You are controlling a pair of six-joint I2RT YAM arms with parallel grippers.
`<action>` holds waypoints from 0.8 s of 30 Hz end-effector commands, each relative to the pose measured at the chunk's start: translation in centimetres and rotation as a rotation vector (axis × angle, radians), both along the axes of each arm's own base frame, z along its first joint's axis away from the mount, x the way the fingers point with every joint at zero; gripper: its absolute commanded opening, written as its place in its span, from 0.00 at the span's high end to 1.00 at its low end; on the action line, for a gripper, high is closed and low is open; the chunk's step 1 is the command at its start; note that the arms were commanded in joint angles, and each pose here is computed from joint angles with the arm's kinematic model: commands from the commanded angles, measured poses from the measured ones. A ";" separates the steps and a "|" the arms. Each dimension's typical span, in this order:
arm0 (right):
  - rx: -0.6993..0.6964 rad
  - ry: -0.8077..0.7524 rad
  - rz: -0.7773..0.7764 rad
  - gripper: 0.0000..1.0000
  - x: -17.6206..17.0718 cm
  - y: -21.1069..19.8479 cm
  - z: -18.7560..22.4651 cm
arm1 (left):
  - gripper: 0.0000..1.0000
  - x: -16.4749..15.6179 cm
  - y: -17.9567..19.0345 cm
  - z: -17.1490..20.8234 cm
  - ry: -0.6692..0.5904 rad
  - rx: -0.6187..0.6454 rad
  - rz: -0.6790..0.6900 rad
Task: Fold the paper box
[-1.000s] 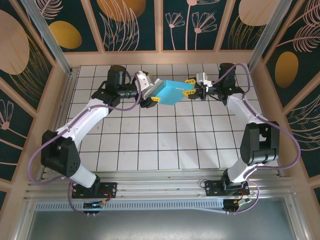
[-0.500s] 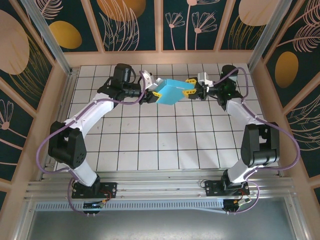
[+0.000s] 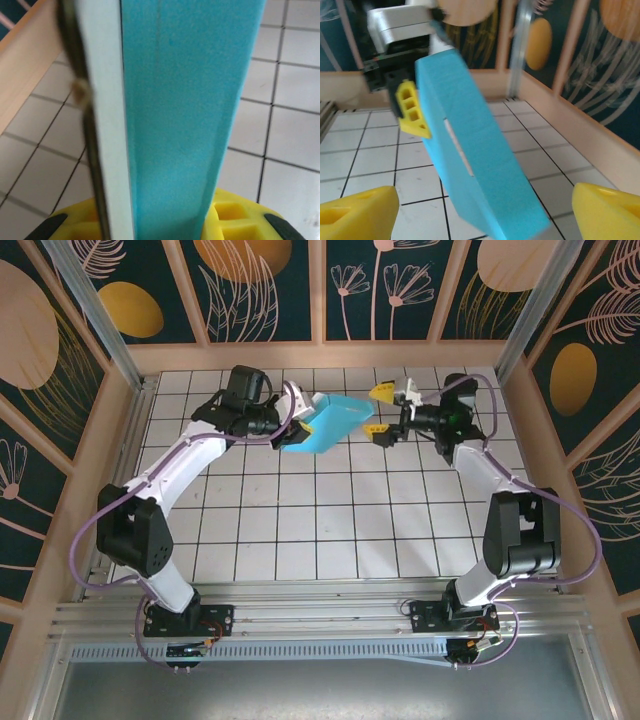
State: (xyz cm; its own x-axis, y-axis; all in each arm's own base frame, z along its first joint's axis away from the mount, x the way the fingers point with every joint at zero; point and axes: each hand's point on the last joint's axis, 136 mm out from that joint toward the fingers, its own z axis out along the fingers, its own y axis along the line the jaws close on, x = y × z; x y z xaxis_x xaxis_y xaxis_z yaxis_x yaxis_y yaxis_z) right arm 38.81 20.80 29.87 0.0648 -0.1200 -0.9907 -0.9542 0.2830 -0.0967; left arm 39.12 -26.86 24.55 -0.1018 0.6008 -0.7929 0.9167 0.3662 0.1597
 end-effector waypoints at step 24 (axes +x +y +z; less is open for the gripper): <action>-0.121 0.319 -0.411 0.01 -5.5 -1.6 -0.4 | 0.67 0.1 -0.3 -13.0 0.173 0.777 -0.122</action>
